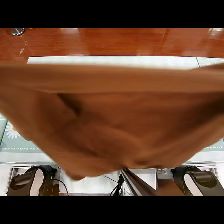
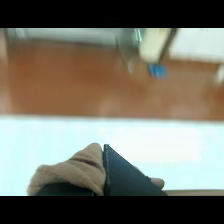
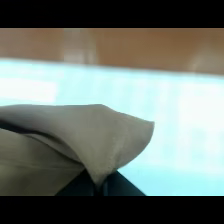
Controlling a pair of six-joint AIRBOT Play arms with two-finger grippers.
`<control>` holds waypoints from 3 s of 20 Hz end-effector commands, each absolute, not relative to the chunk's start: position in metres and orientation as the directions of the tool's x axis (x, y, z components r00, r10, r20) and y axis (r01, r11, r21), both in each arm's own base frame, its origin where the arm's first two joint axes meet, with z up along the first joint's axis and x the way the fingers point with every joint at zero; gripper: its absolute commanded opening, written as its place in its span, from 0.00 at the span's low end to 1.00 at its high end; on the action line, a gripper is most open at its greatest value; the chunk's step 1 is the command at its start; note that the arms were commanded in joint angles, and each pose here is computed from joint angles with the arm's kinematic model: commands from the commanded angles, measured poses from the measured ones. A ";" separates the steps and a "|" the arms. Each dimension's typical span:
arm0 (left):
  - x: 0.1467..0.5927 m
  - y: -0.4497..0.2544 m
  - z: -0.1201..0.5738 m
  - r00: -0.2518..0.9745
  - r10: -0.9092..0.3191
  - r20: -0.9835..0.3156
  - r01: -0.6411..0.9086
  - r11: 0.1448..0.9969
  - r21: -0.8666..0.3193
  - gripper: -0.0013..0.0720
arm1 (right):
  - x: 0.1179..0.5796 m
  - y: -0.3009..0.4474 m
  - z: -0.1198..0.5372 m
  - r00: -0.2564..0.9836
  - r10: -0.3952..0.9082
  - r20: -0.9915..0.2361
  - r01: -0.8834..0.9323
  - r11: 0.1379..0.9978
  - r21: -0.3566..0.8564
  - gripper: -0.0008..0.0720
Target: Fold the shirts.
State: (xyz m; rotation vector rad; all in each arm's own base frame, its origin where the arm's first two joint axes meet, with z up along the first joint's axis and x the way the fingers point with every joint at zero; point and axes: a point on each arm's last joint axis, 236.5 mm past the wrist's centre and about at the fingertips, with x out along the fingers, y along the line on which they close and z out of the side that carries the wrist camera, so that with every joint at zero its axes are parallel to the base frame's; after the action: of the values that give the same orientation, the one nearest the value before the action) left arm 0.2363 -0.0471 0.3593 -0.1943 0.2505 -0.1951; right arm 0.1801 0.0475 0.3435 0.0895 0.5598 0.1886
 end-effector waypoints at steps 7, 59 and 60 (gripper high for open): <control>0.402 -0.097 0.117 0.769 -0.385 -0.510 0.190 0.900 -0.392 0.04 | 0.377 0.034 0.133 0.628 0.130 -0.767 0.057 0.976 0.212 0.04; 0.324 -0.110 -0.091 0.171 -0.736 -0.655 -0.215 0.621 -0.754 0.04 | 0.272 -0.030 -0.096 0.225 0.542 -0.810 0.533 0.627 0.568 0.87; 0.324 -0.110 -0.091 0.173 -0.735 -0.656 -0.215 0.621 -0.753 0.04 | 0.276 -0.029 -0.096 0.235 0.540 -0.808 0.526 0.629 0.573 0.87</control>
State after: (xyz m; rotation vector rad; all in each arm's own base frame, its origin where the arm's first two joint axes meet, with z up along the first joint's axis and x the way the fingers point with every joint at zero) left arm 0.3220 -0.1112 -0.0896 -0.8807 1.3924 -0.4541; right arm 0.2681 -0.0317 -0.0929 0.9590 1.4223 -0.0054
